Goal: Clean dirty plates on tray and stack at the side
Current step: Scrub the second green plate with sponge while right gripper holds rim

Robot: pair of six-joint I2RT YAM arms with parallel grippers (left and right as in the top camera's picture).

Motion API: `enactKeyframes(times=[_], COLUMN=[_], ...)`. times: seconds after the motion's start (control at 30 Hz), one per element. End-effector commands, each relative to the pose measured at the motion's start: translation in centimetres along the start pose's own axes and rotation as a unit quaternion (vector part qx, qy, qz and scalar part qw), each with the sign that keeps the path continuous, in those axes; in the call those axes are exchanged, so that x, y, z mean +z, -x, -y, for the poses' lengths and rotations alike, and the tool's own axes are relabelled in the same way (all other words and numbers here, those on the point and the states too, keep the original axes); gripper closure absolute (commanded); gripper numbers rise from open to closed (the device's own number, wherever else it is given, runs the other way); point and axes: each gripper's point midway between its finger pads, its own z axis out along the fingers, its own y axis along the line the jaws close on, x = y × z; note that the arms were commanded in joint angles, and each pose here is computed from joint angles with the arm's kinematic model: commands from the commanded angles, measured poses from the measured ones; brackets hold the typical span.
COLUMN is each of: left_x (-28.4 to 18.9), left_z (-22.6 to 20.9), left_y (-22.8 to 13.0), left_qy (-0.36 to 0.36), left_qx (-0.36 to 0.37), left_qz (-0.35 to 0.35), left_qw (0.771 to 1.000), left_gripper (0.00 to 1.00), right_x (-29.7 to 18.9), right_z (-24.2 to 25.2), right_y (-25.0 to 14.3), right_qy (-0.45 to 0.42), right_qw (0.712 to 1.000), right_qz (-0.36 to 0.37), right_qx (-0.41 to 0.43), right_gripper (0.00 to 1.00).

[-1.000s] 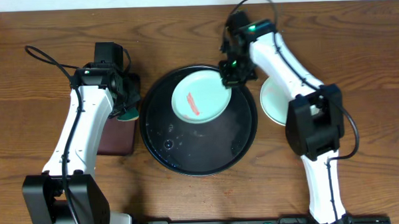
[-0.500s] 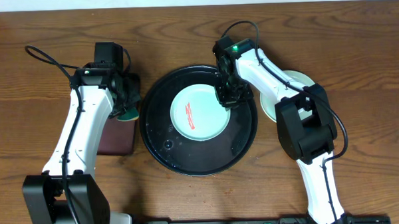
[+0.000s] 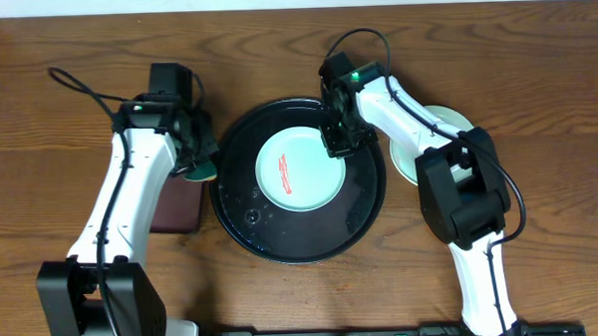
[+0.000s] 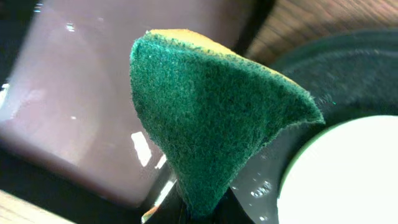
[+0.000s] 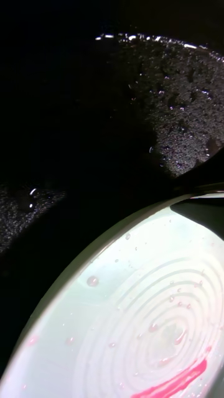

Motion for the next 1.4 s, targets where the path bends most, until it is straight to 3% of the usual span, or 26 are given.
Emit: enactKeyframes(times=[0.0, 0.23, 0.43, 0.63, 0.87, 0.93, 1.03, 1.17, 1.37], left_x=[0.3, 1.7, 5.2, 8.1, 9.5, 9.1, 7.9, 8.1, 10.2], left_z=[1.6, 6.5, 11.9, 13.6, 14.1, 15.0, 17.6, 18.0, 14.0], left_y=[-1.1, -2.4, -5.4, -8.3, -10.9, -11.6, -12.9, -11.7, -5.4], left_qy=[-0.009, -0.040, -0.097, -0.084, -0.066, -0.094, -0.188, -0.198, -0.054], left_qx=[0.029, 0.085, 0.126, 0.147, 0.117, 0.128, 0.190, 0.188, 0.086], left_qz=[-0.007, -0.005, -0.049, -0.083, -0.119, -0.137, -0.169, -0.146, -0.010], left_qw=[1.000, 0.996, 0.986, 0.982, 0.984, 0.978, 0.949, 0.951, 0.995], left_gripper=[0.92, 0.93, 0.93, 0.93, 0.93, 0.93, 0.92, 0.93, 0.92], right_x=[2.1, 2.1, 2.1, 2.1, 2.1, 2.1, 2.1, 2.1, 2.1], right_z=[-0.1, -0.2, -0.2, -0.3, -0.2, -0.2, -0.2, -0.2, -0.2], right_y=[-1.4, -1.3, -1.4, -1.3, -1.3, -1.4, -1.4, -1.4, -1.4], right_qy=[-0.007, 0.001, 0.000, 0.001, 0.000, -0.001, -0.001, -0.001, -0.002], right_qw=[1.000, 1.000, 1.000, 1.000, 1.000, 1.000, 1.000, 1.000, 1.000], right_qz=[-0.024, -0.022, -0.023, -0.022, -0.022, -0.022, -0.022, -0.022, -0.023], right_qx=[0.012, 0.013, 0.011, 0.011, 0.011, 0.011, 0.011, 0.011, 0.011], right_gripper=[0.99, 0.99, 0.99, 0.99, 0.99, 0.99, 0.99, 0.99, 0.99])
